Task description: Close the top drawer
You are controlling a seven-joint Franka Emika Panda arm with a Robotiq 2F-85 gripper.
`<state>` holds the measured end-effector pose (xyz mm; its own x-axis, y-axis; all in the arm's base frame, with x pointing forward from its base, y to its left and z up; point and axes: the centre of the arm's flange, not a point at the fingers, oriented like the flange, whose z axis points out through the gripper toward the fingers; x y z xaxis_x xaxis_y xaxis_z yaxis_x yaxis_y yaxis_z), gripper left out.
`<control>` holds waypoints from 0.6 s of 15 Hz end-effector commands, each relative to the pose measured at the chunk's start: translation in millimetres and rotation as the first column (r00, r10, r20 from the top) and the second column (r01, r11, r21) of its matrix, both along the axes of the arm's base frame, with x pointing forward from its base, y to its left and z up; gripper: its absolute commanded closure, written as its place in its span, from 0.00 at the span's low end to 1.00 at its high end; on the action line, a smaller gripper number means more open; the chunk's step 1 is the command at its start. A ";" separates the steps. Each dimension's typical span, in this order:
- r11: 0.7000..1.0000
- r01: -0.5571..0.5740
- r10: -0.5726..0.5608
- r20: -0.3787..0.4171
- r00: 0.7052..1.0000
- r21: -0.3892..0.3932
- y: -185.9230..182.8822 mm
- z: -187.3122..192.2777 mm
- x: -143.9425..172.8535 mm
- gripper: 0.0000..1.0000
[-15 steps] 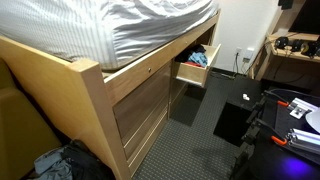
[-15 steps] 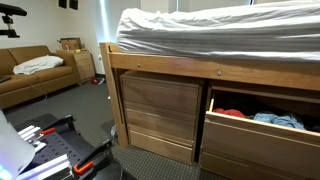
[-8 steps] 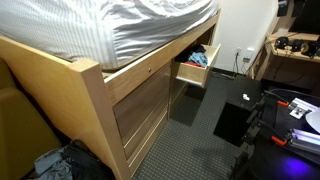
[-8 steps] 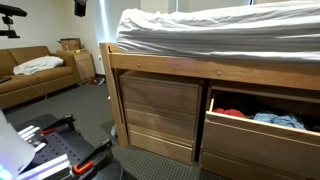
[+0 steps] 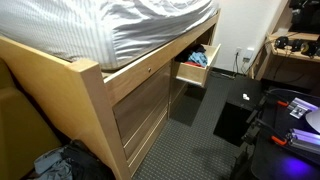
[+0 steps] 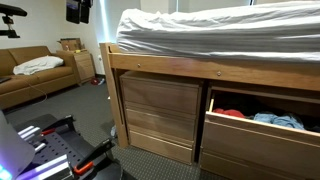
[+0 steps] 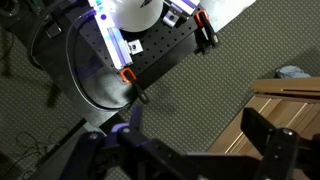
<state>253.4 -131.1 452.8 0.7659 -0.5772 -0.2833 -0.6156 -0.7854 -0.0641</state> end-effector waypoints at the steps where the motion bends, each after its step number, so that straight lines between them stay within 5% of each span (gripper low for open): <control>1: 0.994 0.075 -0.073 0.027 0.997 -0.077 3.9 -26.0 25.1 0.00; 6: 0.923 0.317 -0.282 0.176 0.943 -0.220 -67.1 -108.5 20.2 0.00; 9: 0.848 0.475 -0.422 0.239 0.874 -0.238 -120.9 -137.8 6.0 0.00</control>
